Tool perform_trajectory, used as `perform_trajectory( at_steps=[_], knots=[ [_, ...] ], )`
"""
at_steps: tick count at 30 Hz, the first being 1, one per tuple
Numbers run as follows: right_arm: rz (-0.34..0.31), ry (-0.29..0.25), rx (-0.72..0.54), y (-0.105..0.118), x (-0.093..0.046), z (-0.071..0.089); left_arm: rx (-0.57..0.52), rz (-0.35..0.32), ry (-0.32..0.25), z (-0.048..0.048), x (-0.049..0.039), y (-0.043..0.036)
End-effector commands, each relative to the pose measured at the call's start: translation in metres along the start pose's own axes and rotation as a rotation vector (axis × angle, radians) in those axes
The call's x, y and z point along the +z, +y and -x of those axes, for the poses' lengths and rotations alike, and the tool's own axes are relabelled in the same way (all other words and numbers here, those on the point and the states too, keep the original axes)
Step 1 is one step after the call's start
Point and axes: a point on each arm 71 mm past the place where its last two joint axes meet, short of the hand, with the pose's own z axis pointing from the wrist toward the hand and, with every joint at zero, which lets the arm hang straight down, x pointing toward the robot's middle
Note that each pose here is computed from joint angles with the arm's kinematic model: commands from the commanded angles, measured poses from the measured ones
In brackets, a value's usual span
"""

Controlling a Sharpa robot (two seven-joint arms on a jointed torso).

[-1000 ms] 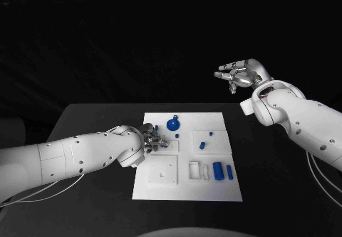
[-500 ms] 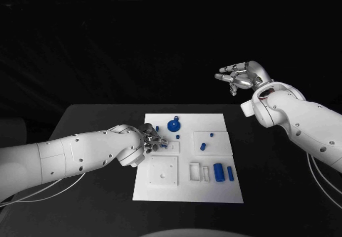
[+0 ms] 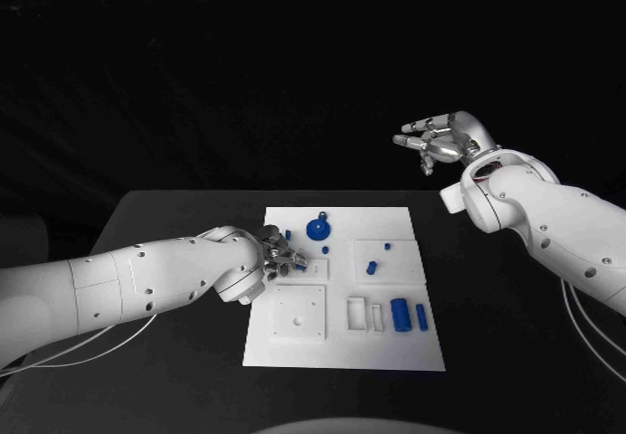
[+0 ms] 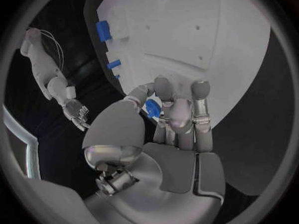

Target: Assemble the parts on the task board

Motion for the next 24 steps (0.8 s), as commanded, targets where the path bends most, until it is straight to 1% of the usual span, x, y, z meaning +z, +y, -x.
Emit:
perform_trajectory(
  at_steps=[1,14,24],
  knots=[
    [0.006,0.015,-0.009,0.0009,0.0003,-0.0017,0.035,-0.003,0.030,-0.0027,-0.0002,-0.0029],
    [0.006,0.019,-0.010,0.0007,0.0004,-0.0022,0.070,-0.020,0.033,-0.0061,0.0009,-0.0082],
    [0.006,0.022,-0.009,0.0004,0.0005,-0.0026,0.085,-0.022,0.025,-0.0057,0.0016,-0.0087]
  ],
)
